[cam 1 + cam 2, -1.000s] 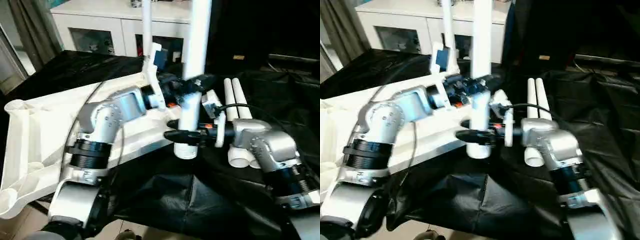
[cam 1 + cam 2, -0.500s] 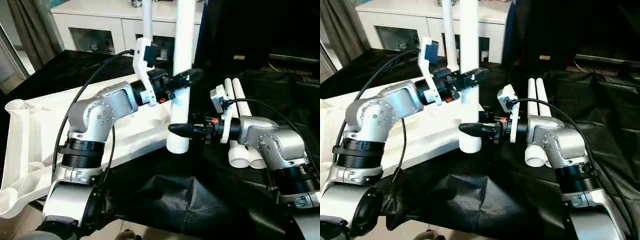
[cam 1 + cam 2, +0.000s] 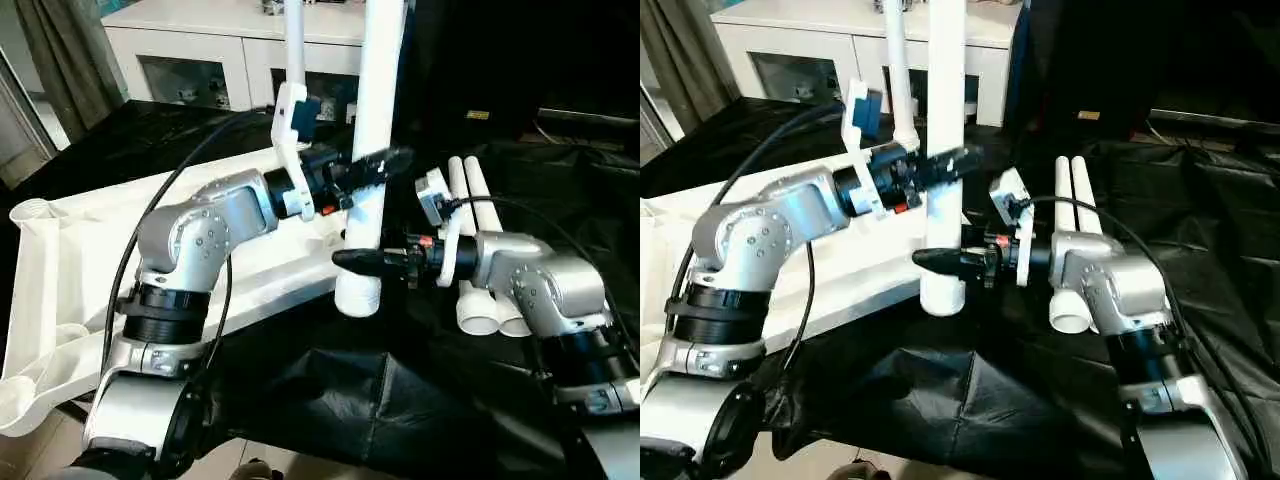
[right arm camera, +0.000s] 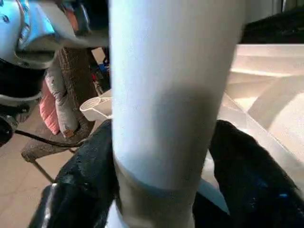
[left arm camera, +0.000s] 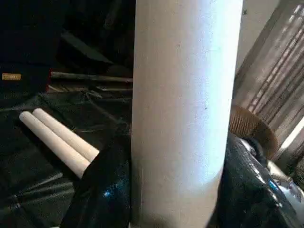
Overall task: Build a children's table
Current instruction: Pick table leg
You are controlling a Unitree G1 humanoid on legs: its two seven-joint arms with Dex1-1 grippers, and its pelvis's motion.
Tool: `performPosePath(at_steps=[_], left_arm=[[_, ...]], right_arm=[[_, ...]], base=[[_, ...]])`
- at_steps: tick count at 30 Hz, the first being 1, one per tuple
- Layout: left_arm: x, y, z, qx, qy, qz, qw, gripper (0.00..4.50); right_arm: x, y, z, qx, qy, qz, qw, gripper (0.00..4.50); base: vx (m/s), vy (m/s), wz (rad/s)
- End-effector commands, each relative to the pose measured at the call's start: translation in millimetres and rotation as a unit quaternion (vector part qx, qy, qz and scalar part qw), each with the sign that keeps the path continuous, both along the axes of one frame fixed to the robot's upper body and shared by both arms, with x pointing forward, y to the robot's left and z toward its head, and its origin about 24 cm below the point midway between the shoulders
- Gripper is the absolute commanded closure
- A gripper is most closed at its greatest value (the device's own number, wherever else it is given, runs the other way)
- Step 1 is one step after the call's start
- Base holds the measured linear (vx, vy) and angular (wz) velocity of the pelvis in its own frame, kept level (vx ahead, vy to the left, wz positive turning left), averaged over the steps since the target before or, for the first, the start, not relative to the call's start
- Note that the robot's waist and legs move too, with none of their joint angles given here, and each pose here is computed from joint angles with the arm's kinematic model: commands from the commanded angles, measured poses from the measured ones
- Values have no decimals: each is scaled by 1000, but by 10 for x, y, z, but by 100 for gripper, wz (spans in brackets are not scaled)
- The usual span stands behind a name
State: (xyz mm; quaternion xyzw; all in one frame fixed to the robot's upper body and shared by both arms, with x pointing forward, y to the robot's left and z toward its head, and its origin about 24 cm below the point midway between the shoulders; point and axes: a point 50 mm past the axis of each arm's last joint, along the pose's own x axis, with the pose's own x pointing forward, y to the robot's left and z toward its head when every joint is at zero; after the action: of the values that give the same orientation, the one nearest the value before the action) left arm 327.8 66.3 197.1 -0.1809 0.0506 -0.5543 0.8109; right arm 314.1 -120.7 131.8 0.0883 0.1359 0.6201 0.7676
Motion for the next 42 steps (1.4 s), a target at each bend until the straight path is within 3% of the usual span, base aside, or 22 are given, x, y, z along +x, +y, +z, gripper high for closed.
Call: performPosePath(at_steps=[1,8,13,15,31,42], left_arm=[[-98,-59,46,3,-15,-42,999,265],[-96,-81,42,6,-17,-45,999,265],[-88,-68,56,6,-20,-44,999,265],[-89,-71,57,6,-21,-45,999,265],[-88,-72,56,5,-25,-53,998,265],[-91,-65,66,2,-25,-56,998,265]], right_arm=[[23,-16,34,-3,-5,-8,1000,200],[11,-5,14,-9,-2,4,1000,255],[-22,-20,-17,-18,4,17,1000,256],[-47,-16,-20,-12,15,26,999,193],[-108,-17,-42,-20,35,49,998,184],[-88,-2,-19,-3,43,40,998,184]], base=[[0,0,0],[0,0,0],[0,0,0],[0,0,0],[0,0,0],[0,0,0]])
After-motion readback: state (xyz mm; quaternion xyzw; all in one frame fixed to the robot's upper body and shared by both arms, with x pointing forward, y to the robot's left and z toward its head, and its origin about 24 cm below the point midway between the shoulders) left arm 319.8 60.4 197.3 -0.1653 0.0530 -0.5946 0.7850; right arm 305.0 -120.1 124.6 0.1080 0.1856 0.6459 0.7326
